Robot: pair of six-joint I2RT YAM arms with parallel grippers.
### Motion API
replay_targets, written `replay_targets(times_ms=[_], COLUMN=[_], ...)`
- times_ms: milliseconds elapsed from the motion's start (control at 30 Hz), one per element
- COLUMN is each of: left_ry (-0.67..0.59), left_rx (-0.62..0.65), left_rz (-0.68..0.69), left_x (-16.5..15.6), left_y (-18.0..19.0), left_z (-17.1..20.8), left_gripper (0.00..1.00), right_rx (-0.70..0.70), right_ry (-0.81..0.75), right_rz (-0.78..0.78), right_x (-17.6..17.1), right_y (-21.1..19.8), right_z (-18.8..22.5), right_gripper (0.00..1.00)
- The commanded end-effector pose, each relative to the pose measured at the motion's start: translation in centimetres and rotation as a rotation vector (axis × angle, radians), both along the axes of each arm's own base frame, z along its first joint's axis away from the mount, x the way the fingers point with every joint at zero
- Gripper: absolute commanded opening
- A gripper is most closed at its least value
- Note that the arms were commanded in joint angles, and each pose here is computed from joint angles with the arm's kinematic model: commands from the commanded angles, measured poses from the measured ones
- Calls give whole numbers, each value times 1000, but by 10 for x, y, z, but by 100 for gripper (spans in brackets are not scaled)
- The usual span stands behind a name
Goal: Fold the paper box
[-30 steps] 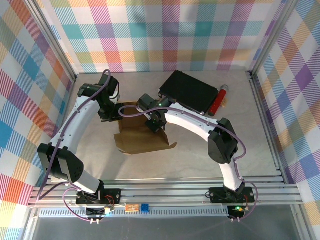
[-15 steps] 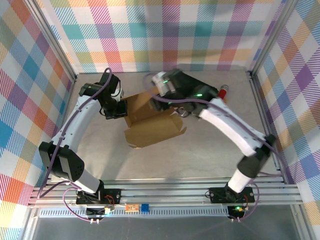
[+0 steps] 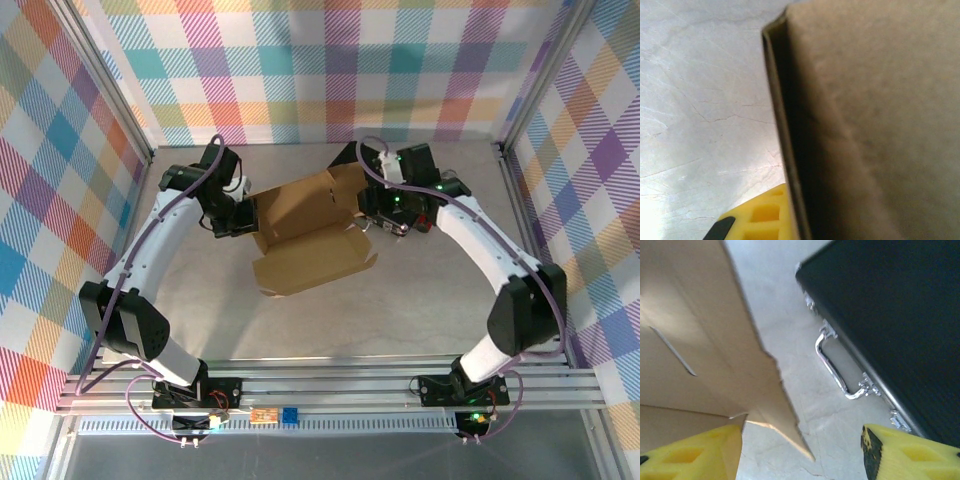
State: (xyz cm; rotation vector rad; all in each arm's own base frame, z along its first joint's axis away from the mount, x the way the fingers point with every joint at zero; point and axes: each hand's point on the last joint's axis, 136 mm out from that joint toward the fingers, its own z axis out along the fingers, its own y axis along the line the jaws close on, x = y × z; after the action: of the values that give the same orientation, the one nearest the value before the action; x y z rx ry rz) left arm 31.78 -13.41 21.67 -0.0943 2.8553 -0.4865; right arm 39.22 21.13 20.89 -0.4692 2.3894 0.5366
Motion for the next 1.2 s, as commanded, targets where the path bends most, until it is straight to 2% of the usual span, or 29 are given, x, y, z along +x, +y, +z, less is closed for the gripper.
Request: replay_targets(times_ms=[0,200,433,633,933,1167], left_ry=[-31,-25,-24,-21,-10,-5], left_rx=[-41,-44,-47,-66,-72,-83], left_rz=[-39,-40,-39,-35,-20,-16], left_x=[3,0,-1,2,4,7], left_y=[-10,-11,-10,-14,-14,-16], left_z=[13,14,15,14,12,10], left_gripper=[0,0,0,0,0,0], right_rx=[21,25,27,-22,-172,-411], right_ry=[-71,-64,-70,-60,-187,-338], right_rz=[105,102,104,68,-112,-53], right_x=[9,25,30,27,15,-8], right_y=[14,22,27,32,23,53], right_z=[18,17,23,16,30,41], right_gripper=[63,55,35,23,10,7])
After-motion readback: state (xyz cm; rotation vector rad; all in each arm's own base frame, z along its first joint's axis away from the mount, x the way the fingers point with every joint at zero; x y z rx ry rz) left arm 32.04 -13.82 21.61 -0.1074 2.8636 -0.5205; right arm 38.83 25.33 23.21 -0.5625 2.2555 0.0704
